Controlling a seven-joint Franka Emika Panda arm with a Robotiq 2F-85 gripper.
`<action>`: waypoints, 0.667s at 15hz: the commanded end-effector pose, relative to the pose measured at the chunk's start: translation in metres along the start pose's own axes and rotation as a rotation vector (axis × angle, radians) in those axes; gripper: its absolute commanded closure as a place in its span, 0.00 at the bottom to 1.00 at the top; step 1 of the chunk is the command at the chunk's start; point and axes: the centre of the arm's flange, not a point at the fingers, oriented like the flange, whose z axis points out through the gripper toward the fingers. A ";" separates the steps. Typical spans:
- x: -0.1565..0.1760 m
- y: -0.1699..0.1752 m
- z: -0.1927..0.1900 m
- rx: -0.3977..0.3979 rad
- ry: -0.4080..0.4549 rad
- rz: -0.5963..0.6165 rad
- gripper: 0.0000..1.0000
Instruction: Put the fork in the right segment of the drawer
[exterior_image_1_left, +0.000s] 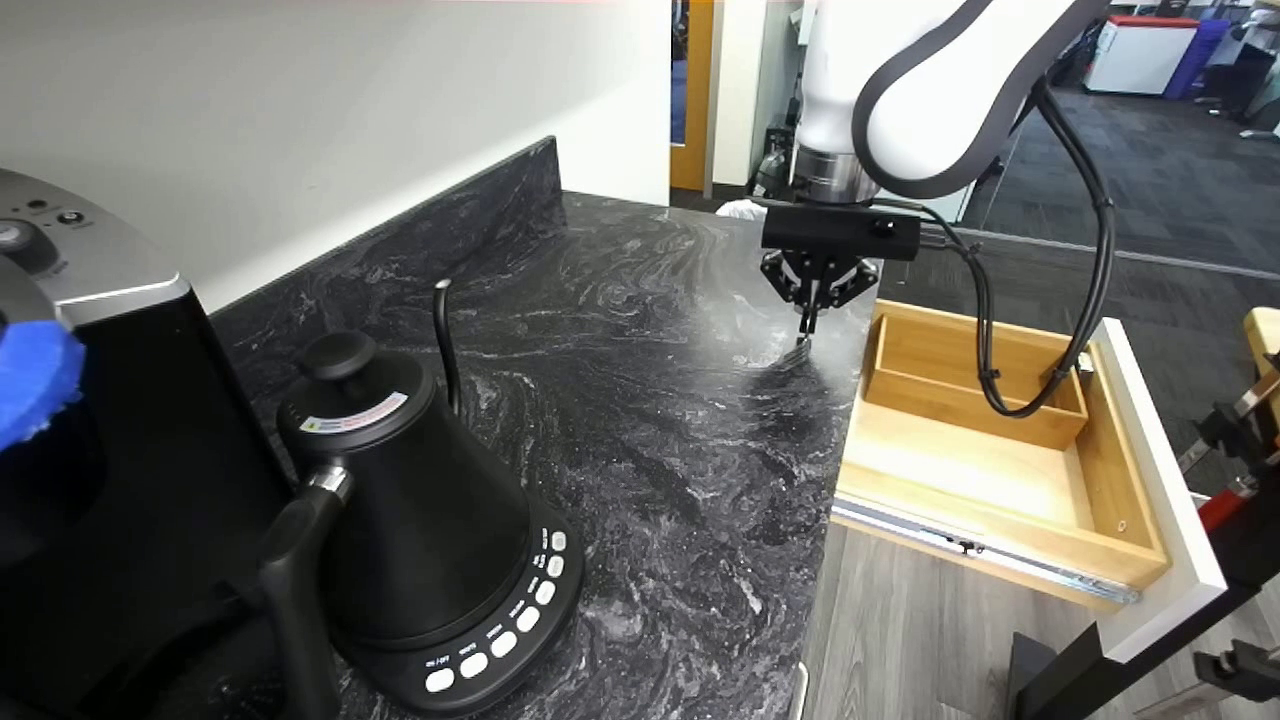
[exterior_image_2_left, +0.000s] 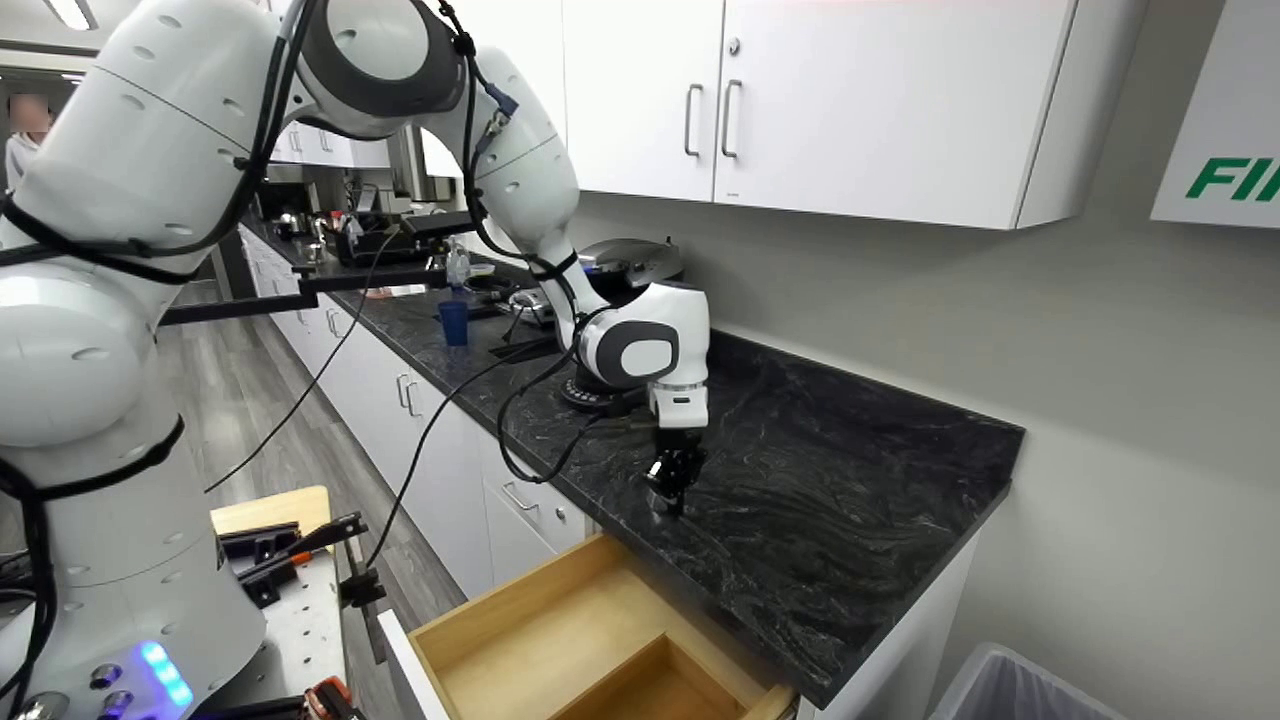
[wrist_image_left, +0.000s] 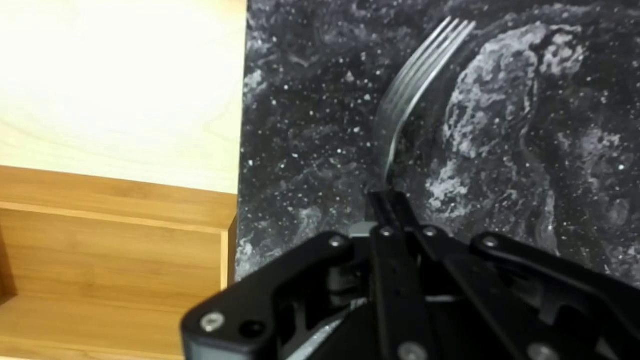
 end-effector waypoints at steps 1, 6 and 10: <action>0.001 0.009 -0.008 0.023 -0.015 0.007 0.97; 0.003 0.000 -0.021 0.034 0.012 -0.002 0.98; 0.007 -0.013 -0.040 0.059 0.047 -0.017 0.97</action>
